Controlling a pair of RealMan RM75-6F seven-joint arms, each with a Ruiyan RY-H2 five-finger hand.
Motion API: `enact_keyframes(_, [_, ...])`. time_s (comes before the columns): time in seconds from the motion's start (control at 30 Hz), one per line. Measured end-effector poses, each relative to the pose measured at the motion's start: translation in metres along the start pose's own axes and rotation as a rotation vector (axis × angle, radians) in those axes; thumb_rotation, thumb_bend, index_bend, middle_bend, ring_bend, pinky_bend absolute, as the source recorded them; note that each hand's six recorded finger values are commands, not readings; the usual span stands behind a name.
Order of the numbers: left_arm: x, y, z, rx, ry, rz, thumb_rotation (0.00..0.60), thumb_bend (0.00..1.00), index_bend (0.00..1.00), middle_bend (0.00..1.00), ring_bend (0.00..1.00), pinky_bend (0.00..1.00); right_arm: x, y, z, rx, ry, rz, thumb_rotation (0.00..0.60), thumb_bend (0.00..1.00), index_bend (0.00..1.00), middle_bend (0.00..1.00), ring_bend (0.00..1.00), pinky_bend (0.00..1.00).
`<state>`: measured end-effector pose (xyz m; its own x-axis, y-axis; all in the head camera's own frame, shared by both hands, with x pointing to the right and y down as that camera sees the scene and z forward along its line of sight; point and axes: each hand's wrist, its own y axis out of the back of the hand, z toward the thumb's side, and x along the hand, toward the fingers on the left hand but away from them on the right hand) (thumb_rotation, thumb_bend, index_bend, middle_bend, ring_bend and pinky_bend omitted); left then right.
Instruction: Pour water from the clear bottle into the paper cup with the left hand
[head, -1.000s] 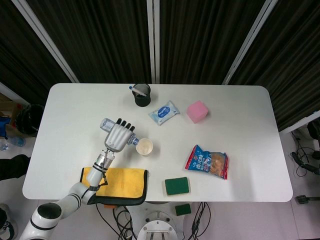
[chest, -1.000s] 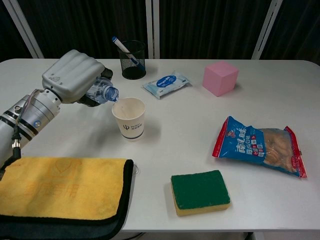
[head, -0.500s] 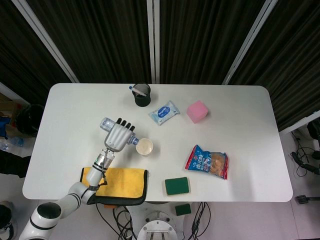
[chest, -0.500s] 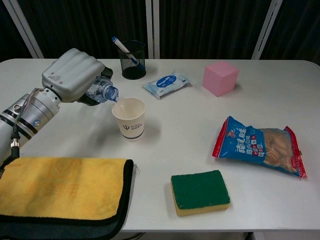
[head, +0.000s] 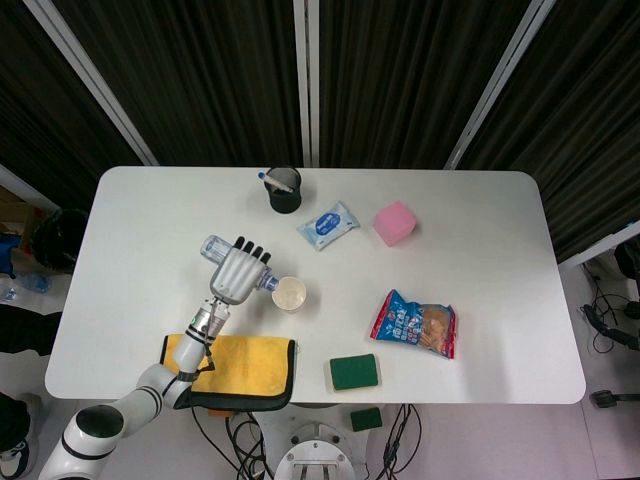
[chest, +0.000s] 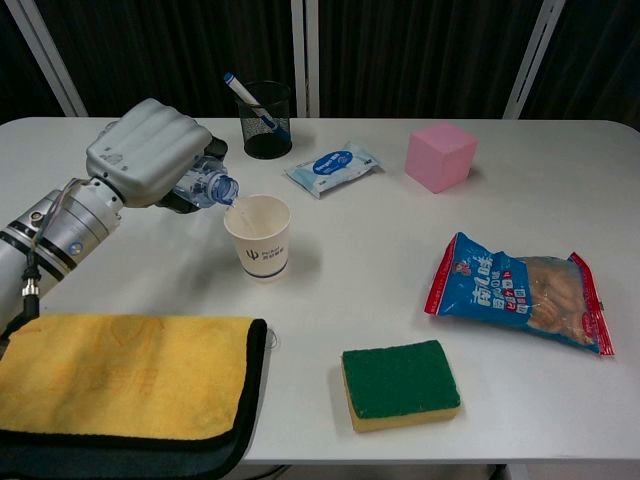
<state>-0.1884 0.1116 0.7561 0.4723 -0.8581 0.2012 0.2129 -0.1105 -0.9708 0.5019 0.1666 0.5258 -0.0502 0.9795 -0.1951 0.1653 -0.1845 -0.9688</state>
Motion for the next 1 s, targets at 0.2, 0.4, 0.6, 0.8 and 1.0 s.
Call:
enact_keyframes(0.2, [0.0000, -0.0003, 0.0000, -0.014, 0.007, -0.001, 0.600, 0.28, 0.70, 0.68, 0.64, 0.46, 0.0000, 0.0002, -0.0008, 0.000, -0.001, -0.001, 0.539, 0.22, 0.00, 0.00, 0.00, 0.00])
enact_keyframes(0.4, [0.0006, 0.0000, 0.0000, -0.037, 0.014, -0.003, 0.600, 0.28, 0.70, 0.68, 0.64, 0.46, -0.0006, -0.0006, -0.0011, -0.001, -0.003, 0.001, 0.542, 0.22, 0.00, 0.00, 0.00, 0.00])
enact_keyframes(0.6, [0.0018, -0.0019, 0.0002, -0.155, 0.055, -0.028, 0.600, 0.28, 0.70, 0.68, 0.64, 0.46, -0.0009, -0.0008, -0.0013, 0.000, -0.005, 0.001, 0.542, 0.22, 0.00, 0.00, 0.00, 0.00])
enact_keyframes(0.8, [0.0021, -0.0004, 0.0008, -0.301, 0.105, -0.050, 0.600, 0.29, 0.70, 0.68, 0.64, 0.46, -0.0014, -0.0011, -0.0022, 0.001, -0.008, 0.003, 0.540, 0.22, 0.00, 0.00, 0.00, 0.00])
enact_keyframes(1.0, [-0.0012, 0.0016, -0.0044, -0.512, 0.179, -0.072, 0.600, 0.29, 0.70, 0.68, 0.64, 0.46, -0.0023, -0.0027, -0.0008, 0.001, -0.004, 0.008, 0.540, 0.22, 0.00, 0.00, 0.00, 0.00])
